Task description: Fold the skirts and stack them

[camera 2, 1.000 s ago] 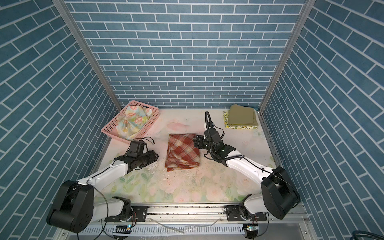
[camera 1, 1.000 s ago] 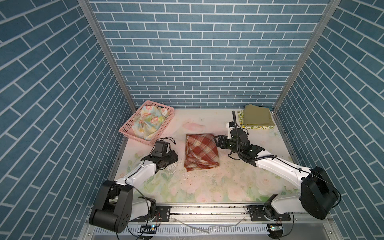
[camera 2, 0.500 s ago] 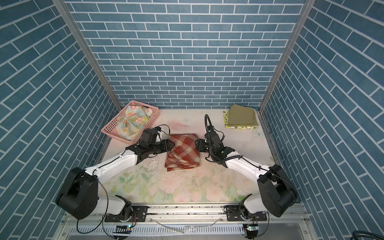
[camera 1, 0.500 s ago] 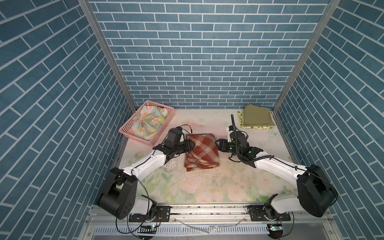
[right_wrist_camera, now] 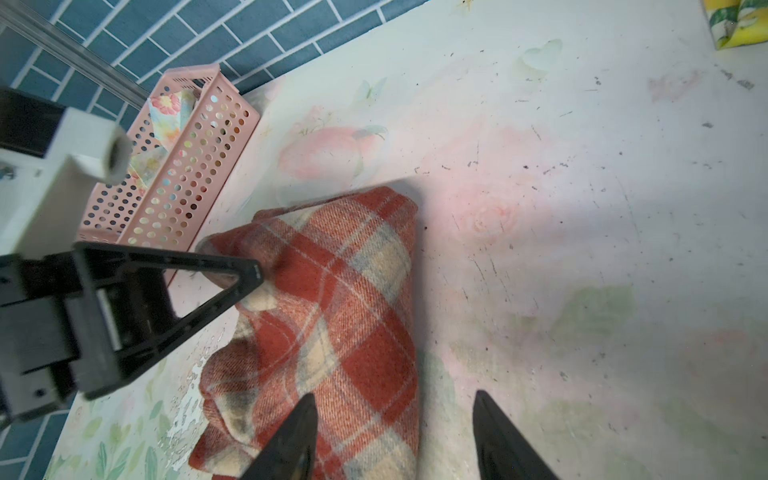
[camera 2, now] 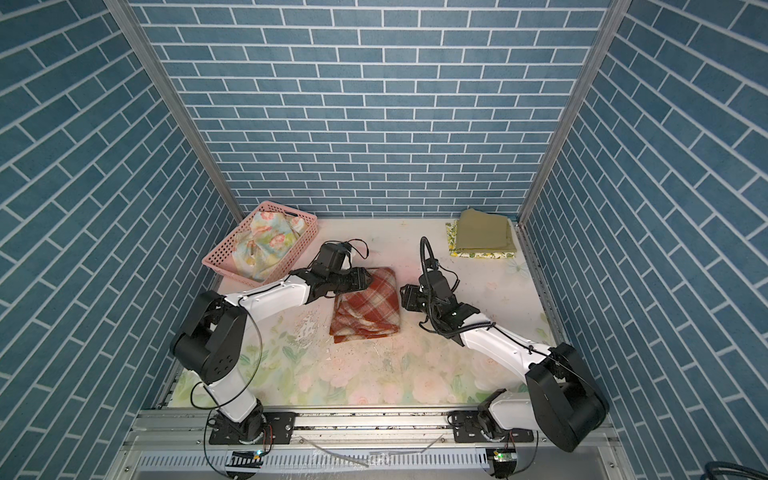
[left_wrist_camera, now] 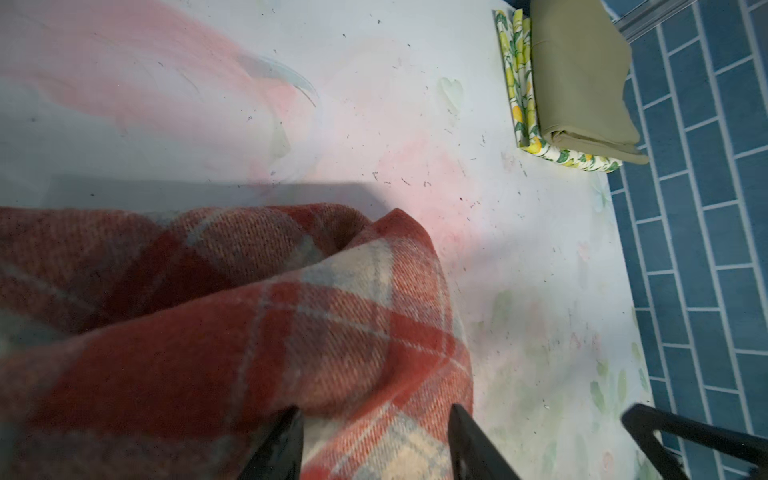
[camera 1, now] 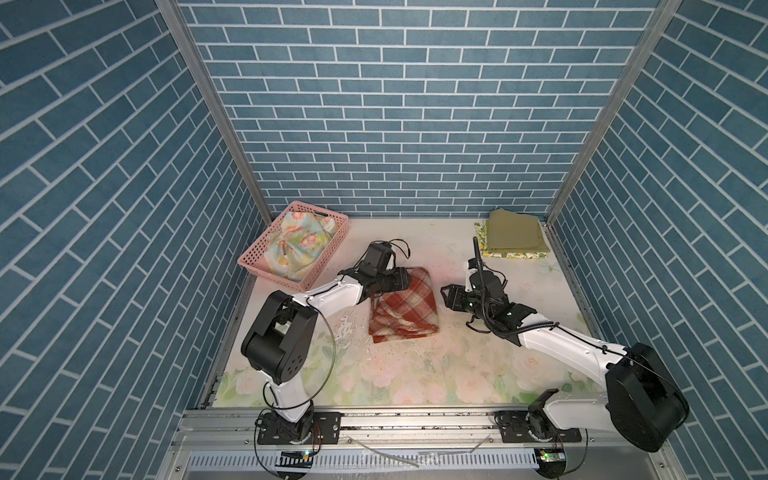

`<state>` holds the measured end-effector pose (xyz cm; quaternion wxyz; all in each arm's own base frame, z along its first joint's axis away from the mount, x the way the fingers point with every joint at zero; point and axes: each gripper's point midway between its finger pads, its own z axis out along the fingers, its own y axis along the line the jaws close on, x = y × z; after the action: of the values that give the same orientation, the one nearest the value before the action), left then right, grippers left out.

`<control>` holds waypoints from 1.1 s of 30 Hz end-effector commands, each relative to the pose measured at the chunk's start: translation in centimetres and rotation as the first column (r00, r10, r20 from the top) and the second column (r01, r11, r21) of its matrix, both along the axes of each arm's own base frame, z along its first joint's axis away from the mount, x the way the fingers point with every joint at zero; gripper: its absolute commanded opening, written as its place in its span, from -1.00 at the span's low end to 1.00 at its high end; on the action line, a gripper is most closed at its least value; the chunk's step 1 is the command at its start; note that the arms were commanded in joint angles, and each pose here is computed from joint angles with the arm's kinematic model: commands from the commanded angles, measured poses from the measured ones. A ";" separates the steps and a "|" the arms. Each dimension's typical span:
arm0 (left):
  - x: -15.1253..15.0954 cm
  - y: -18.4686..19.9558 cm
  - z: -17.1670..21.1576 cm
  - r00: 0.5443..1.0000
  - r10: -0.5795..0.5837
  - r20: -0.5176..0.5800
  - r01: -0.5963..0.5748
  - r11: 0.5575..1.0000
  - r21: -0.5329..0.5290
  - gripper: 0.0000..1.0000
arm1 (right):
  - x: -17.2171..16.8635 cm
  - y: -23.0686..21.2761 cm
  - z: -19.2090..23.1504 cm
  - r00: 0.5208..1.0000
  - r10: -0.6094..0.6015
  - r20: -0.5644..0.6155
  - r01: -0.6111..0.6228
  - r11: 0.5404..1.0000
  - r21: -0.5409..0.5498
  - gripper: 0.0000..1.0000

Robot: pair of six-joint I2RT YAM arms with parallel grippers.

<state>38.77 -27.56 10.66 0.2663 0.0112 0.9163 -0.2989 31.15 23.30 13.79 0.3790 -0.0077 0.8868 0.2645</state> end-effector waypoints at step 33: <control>0.1 8.1 -9.5 0.976 0.128 -0.176 -0.109 0.988 0.110 0.11 | 6.4 11.0 -2.6 0.994 0.085 -0.067 -0.065 0.962 0.264 0.07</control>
<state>41.34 -20.92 4.95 0.2573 -0.0416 0.9278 -0.2669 36.87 33.09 11.38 0.3382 -0.0146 0.8735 0.3498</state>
